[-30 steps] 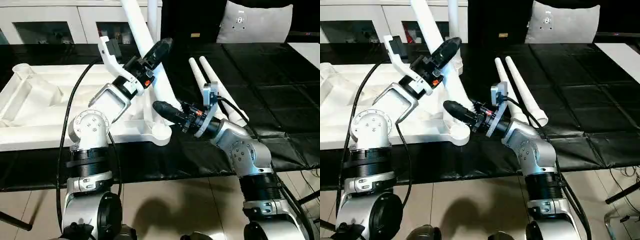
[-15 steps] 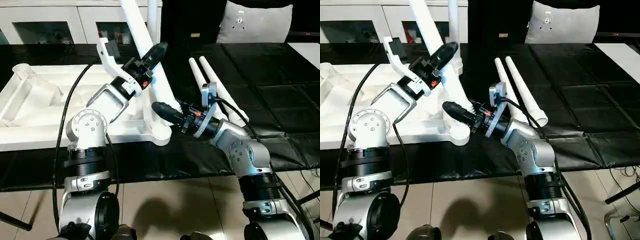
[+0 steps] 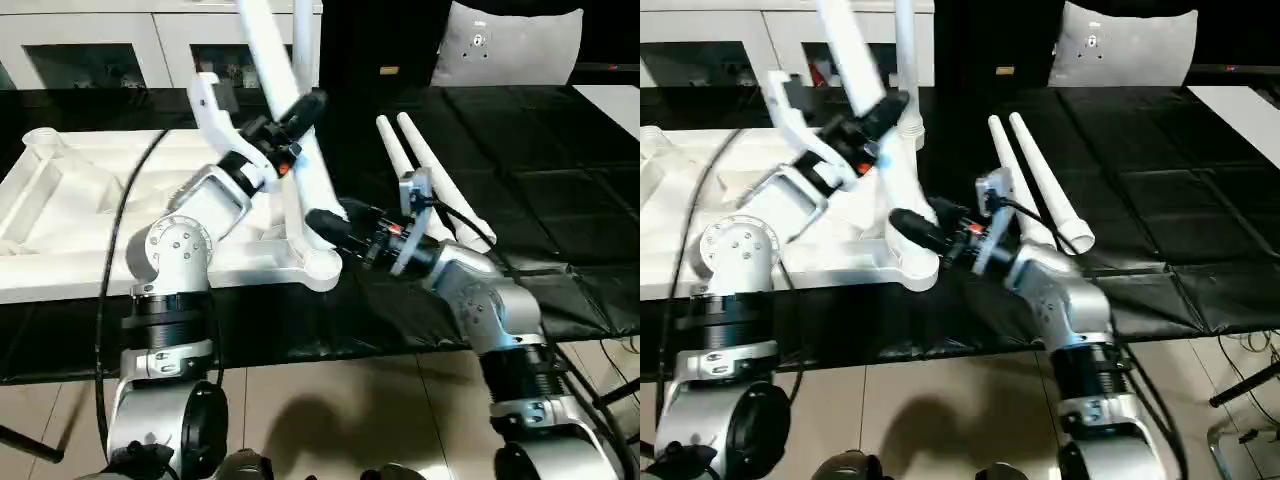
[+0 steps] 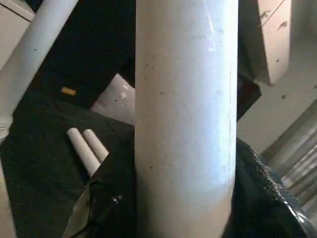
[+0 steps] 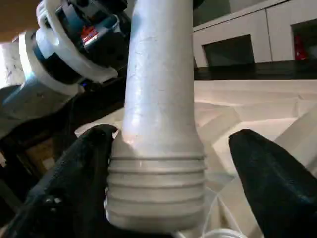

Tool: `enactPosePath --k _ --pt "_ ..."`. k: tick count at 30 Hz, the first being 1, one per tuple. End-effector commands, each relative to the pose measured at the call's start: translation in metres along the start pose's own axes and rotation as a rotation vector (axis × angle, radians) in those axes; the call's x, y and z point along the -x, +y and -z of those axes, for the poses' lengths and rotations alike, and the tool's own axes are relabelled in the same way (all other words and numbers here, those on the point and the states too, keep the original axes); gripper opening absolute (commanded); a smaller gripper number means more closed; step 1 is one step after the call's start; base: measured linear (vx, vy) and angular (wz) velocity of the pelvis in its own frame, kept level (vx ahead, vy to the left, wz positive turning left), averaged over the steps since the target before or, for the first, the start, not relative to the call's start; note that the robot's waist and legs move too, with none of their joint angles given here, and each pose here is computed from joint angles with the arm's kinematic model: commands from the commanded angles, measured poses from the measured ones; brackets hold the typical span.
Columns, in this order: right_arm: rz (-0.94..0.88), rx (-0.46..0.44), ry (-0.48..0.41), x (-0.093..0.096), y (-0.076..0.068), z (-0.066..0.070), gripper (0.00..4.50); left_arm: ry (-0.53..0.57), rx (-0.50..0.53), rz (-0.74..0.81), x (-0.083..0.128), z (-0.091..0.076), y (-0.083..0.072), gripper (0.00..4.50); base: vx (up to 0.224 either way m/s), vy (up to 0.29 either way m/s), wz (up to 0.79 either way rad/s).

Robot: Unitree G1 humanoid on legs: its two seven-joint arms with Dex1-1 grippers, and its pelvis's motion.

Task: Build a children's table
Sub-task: Pick table leg

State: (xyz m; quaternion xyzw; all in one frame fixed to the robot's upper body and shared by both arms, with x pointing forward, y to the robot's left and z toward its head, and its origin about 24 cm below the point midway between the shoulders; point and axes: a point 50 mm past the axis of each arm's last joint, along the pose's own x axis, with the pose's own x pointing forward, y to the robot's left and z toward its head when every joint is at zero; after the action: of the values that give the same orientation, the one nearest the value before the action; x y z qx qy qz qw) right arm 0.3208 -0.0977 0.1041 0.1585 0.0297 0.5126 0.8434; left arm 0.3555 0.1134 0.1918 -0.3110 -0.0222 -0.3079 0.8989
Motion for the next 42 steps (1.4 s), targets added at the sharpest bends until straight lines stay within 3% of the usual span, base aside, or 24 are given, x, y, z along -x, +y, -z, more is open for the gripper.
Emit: enactPosePath --k 1,4,6,9,12,15,21,23,27,33,35,38,40,42 --pt "0.03 0.03 0.042 0.011 -0.005 0.006 4.33 -0.013 -0.048 0.008 -0.005 -0.008 -0.006 1.88 0.0 0.0 0.0" --pt "0.097 0.052 0.068 0.026 -0.014 0.006 4.48 -0.008 -0.064 0.006 -0.005 -0.007 -0.005 1.88 0.0 0.0 0.0" --pt "0.149 -0.015 0.066 0.038 -0.023 0.002 4.5 -0.003 -0.075 0.006 -0.005 -0.006 -0.004 1.88 0.0 0.0 0.0" --pt "0.19 -0.012 0.036 0.043 -0.028 -0.004 4.5 0.003 -0.083 0.008 -0.005 -0.006 -0.004 1.88 0.0 0.0 0.0" --pt "0.245 0.072 0.0 0.044 -0.032 -0.013 4.5 0.009 -0.092 0.015 -0.005 -0.006 -0.004 1.88 0.0 0.0 0.0" --pt "0.25 0.095 0.016 0.043 -0.032 -0.016 4.5 0.022 -0.106 0.026 -0.004 -0.005 -0.004 1.88 0.0 0.0 0.0" --pt "0.19 0.14 0.041 0.036 -0.028 -0.019 4.5 0.043 -0.12 0.066 -0.002 -0.003 -0.007 1.88 0.0 0.0 0.0" --pt "0.109 0.109 0.045 0.032 -0.022 -0.02 4.5 0.061 -0.128 0.115 0.0 -0.001 -0.011 1.88 0.0 0.0 0.0" --pt "-0.101 0.08 0.08 0.021 -0.006 -0.024 4.5 0.125 -0.162 0.33 0.006 0.007 -0.03 1.88 0.0 0.0 0.0" --pt "-0.232 0.067 0.108 0.013 0.001 -0.025 4.5 0.175 -0.157 0.544 0.014 0.013 -0.051 1.88 0.0 0.0 0.0" --pt "-0.266 0.061 0.123 0.012 0.003 -0.025 4.15 0.199 -0.169 0.588 0.016 0.016 -0.055 1.88 0.0 0.0 0.0" --pt "-0.303 0.054 0.143 0.011 0.005 -0.024 4.12 0.211 -0.185 0.597 0.017 0.018 -0.056 1.88 0.0 0.0 0.0" --pt "-0.327 0.048 0.146 0.01 0.006 -0.024 3.75 0.21 -0.183 0.593 0.017 0.019 -0.055 1.88 0.0 0.0 0.0" --pt "-0.335 0.044 0.144 0.009 0.007 -0.025 3.69 0.207 -0.188 0.587 0.017 0.018 -0.054 1.88 0.0 0.0 0.0"
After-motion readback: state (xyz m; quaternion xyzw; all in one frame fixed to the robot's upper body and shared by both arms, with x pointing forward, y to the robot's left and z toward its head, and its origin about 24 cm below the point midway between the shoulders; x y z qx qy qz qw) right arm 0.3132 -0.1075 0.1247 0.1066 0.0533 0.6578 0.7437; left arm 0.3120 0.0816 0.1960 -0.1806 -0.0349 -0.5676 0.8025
